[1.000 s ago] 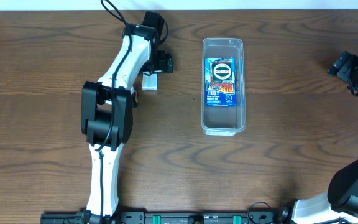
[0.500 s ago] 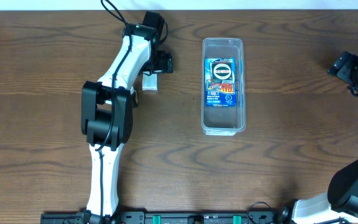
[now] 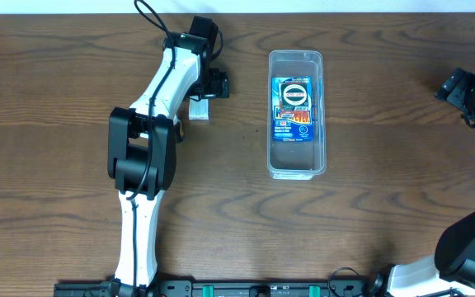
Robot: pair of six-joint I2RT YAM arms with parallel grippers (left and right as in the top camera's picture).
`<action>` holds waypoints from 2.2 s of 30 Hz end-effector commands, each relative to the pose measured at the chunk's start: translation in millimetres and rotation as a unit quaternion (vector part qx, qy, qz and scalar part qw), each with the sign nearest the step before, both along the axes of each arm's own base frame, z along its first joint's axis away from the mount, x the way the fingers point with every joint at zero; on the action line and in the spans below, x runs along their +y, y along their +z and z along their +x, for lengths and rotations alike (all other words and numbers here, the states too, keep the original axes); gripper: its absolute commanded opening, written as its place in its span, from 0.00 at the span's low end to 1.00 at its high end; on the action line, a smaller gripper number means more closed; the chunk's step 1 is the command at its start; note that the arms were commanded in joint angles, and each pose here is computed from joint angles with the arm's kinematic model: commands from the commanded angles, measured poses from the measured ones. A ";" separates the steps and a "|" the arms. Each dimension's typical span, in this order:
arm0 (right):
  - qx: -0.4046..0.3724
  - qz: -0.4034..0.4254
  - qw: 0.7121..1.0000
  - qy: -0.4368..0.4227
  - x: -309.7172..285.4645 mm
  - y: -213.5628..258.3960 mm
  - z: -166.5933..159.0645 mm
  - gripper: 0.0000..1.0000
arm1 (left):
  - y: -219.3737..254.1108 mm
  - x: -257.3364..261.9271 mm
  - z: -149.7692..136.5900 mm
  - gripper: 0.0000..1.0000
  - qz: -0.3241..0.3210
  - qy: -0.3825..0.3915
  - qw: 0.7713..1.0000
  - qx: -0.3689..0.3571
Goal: Pack container
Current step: 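Lower the left gripper over the Panadol box and grasp it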
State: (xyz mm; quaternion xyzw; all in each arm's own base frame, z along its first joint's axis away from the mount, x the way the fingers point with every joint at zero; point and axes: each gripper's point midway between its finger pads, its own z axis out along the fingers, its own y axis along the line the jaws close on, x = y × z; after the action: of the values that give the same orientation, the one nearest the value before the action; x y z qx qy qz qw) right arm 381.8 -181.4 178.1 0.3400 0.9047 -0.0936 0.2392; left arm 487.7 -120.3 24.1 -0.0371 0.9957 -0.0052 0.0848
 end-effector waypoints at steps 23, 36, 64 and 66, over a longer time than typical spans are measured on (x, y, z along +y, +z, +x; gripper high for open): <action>0.010 -0.003 1.000 0.000 -3.4 -4.9 -2.2 0.99 | -25.1 6.6 -8.6 0.98 0.005 0.008 1.000 0.018; 0.010 -0.003 1.000 0.000 -3.4 -4.9 -2.2 0.99 | -24.7 5.9 -5.9 0.82 0.003 0.008 1.000 0.012; 0.010 -0.003 1.000 0.000 -3.4 -4.9 -2.2 0.99 | -24.5 6.0 -4.9 0.50 0.003 0.007 1.000 0.010; 0.010 -0.003 1.000 0.000 -3.4 -4.9 -2.2 0.99 | -24.5 6.0 -4.6 0.49 0.003 0.007 1.000 0.010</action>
State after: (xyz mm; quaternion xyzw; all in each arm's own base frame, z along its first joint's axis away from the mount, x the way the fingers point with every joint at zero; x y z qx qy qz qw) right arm 381.8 -181.4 178.1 0.3399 0.9047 -0.0937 0.2392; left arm 484.1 -119.8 7.0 -0.0396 0.9958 -0.0060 0.0822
